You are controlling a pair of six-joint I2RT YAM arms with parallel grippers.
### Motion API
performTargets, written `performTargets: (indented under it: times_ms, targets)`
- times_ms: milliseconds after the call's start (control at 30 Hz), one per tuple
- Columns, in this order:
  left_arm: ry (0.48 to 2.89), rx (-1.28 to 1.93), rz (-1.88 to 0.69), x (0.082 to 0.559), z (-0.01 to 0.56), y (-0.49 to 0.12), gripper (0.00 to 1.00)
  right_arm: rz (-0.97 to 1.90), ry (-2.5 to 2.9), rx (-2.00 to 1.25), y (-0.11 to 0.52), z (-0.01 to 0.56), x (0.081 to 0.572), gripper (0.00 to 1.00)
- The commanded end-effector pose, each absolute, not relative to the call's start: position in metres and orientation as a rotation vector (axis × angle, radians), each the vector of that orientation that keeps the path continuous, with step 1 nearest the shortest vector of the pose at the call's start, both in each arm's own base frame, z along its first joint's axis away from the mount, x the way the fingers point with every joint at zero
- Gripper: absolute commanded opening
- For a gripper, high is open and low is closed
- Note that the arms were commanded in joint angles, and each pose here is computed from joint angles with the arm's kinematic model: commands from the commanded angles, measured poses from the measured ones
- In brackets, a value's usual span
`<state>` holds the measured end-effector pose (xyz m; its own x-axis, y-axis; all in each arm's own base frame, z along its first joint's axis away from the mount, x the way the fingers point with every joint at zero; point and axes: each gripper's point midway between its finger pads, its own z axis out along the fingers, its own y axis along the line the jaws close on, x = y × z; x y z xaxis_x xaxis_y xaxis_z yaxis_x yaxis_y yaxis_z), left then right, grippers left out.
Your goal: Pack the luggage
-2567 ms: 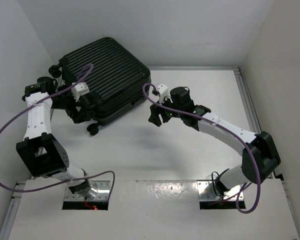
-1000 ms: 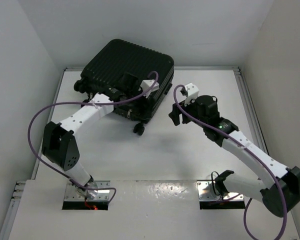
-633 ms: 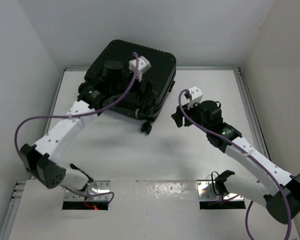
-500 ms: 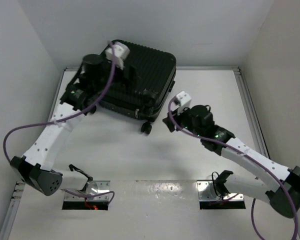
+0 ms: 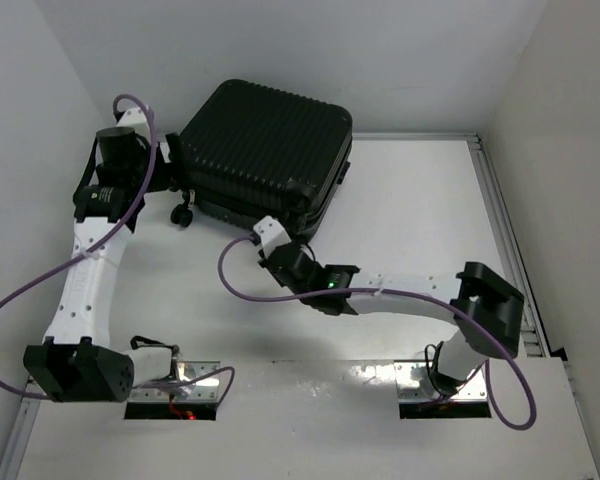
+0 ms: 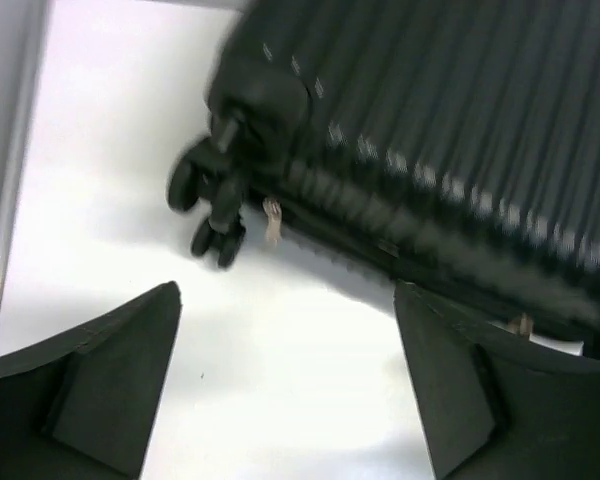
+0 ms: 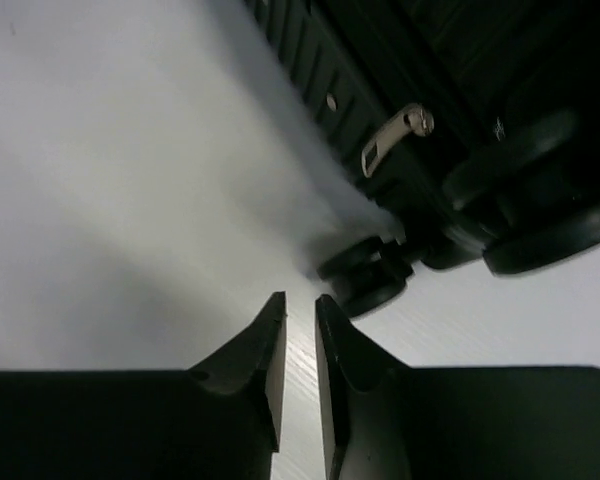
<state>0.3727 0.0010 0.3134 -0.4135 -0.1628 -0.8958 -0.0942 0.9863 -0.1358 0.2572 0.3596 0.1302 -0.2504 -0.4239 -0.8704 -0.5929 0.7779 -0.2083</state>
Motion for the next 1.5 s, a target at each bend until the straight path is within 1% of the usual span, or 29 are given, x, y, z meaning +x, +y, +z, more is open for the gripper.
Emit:
performTargets:
  times_ms: [0, 33, 100, 133, 167, 200, 233, 267, 300, 333, 367, 400, 433, 467, 500, 533, 567, 633, 667, 767, 900, 967, 1167, 1267, 1300, 1333, 1400, 1433, 1467]
  targets:
    - [1.997, 0.021, -0.219, 0.348, 0.315, -0.019, 0.91, 0.137, 1.898, -0.571, 0.37, 0.156, 0.267, 0.15]
    - [2.031, 0.082, -0.315, 0.337, 0.295, -0.028, 0.82, 0.131, 1.928, -0.587, 0.369, 0.15, 0.263, 0.11]
    - [2.017, 0.17, -0.394, 0.315, 0.285, -0.04, 0.74, 0.171, 1.931, -0.563, 0.362, 0.159, 0.261, 0.09]
    - [2.054, 0.247, -0.479, 0.3, 0.257, -0.053, 0.7, 0.244, 1.892, -0.565, 0.37, 0.169, 0.26, 0.11]
    - [2.063, 0.263, -0.522, 0.292, 0.245, -0.06, 0.6, 0.218, 1.887, -0.598, 0.355, 0.162, 0.257, 0.13]
    - [2.039, 0.293, -0.566, 0.287, 0.238, -0.067, 0.55, 0.22, 1.874, -0.591, 0.351, 0.168, 0.258, 0.13]
    - [2.019, 0.273, -0.634, 0.279, 0.234, -0.076, 0.5, 0.23, 1.853, -0.576, 0.343, 0.181, 0.261, 0.15]
    - [1.999, 0.331, -0.632, 0.281, 0.228, -0.085, 0.47, 0.235, 1.864, -0.573, 0.335, 0.189, 0.259, 0.16]
    - [1.966, 0.364, -0.664, 0.285, 0.227, -0.093, 0.48, 0.232, 1.877, -0.545, 0.327, 0.199, 0.264, 0.18]
    - [1.959, 0.318, -0.713, 0.287, 0.227, -0.097, 0.51, 0.23, 1.903, -0.505, 0.313, 0.207, 0.263, 0.19]
    - [1.967, 0.314, -0.783, 0.287, 0.214, -0.106, 0.54, 0.187, 1.938, -0.509, 0.301, 0.204, 0.263, 0.19]
    - [1.917, 0.317, -0.804, 0.295, 0.218, -0.109, 0.55, 0.141, 1.962, -0.48, 0.285, 0.208, 0.269, 0.2]
    - [1.92, 0.312, -0.852, 0.296, 0.212, -0.117, 0.57, 0.139, 1.957, -0.467, 0.276, 0.218, 0.267, 0.2]
    - [1.971, 0.261, -0.955, 0.293, 0.195, -0.13, 0.57, 0.119, 1.961, -0.49, 0.27, 0.218, 0.266, 0.2]
    - [1.911, 0.268, -0.971, 0.301, 0.201, -0.136, 0.59, 0.084, 1.962, -0.484, 0.259, 0.216, 0.271, 0.2]
    - [1.907, 0.22, -1.034, 0.301, 0.2, -0.144, 0.6, 0.069, 1.946, -0.498, 0.253, 0.221, 0.274, 0.2]
    - [1.912, 0.204, -1.053, 0.296, 0.187, -0.154, 0.6, 0.086, 1.973, -0.514, 0.251, 0.216, 0.274, 0.2]
    - [1.835, 0.19, -1.045, 0.306, 0.19, -0.165, 0.64, 0.074, 2.008, -0.436, 0.233, 0.213, 0.292, 0.21]
    - [1.837, 0.163, -1.038, 0.308, 0.186, -0.175, 0.64, 0.062, 2.025, -0.402, 0.222, 0.211, 0.299, 0.21]
    - [1.863, 0.089, -1.083, 0.319, 0.169, -0.191, 0.71, 0.058, 2.052, -0.303, 0.203, 0.212, 0.314, 0.21]
    - [1.863, -0.019, -1.133, 0.337, 0.155, -0.203, 0.8, 0.063, 2.056, -0.282, 0.192, 0.215, 0.32, 0.21]
    - [1.862, -0.056, -1.131, 0.344, 0.146, -0.207, 0.81, 0.065, 2.064, -0.281, 0.188, 0.214, 0.32, 0.21]
    - [1.865, -0.069, -1.117, 0.361, 0.132, -0.212, 0.8, 0.059, 2.054, -0.282, 0.184, 0.218, 0.321, 0.23]
    - [1.832, -0.069, -1.151, 0.369, 0.133, -0.211, 0.72, 0.055, 2.046, -0.305, 0.185, 0.219, 0.321, 0.23]
    - [1.823, -0.07, -1.198, 0.37, 0.136, -0.212, 0.69, 0.045, 2.051, -0.314, 0.184, 0.217, 0.32, 0.23]
    - [1.808, -0.068, -1.223, 0.371, 0.137, -0.212, 0.64, 0.047, 2.049, -0.316, 0.184, 0.217, 0.321, 0.23]
    - [1.792, -0.063, -1.276, 0.373, 0.137, -0.217, 0.63, 0.042, 2.051, -0.326, 0.184, 0.216, 0.32, 0.23]
    - [1.771, -0.056, -1.304, 0.376, 0.141, -0.218, 0.6, 0.039, 2.056, -0.328, 0.184, 0.213, 0.319, 0.23]
    - [1.742, -0.025, -1.316, 0.377, 0.15, -0.22, 0.6, 0.039, 2.049, -0.33, 0.184, 0.215, 0.32, 0.23]
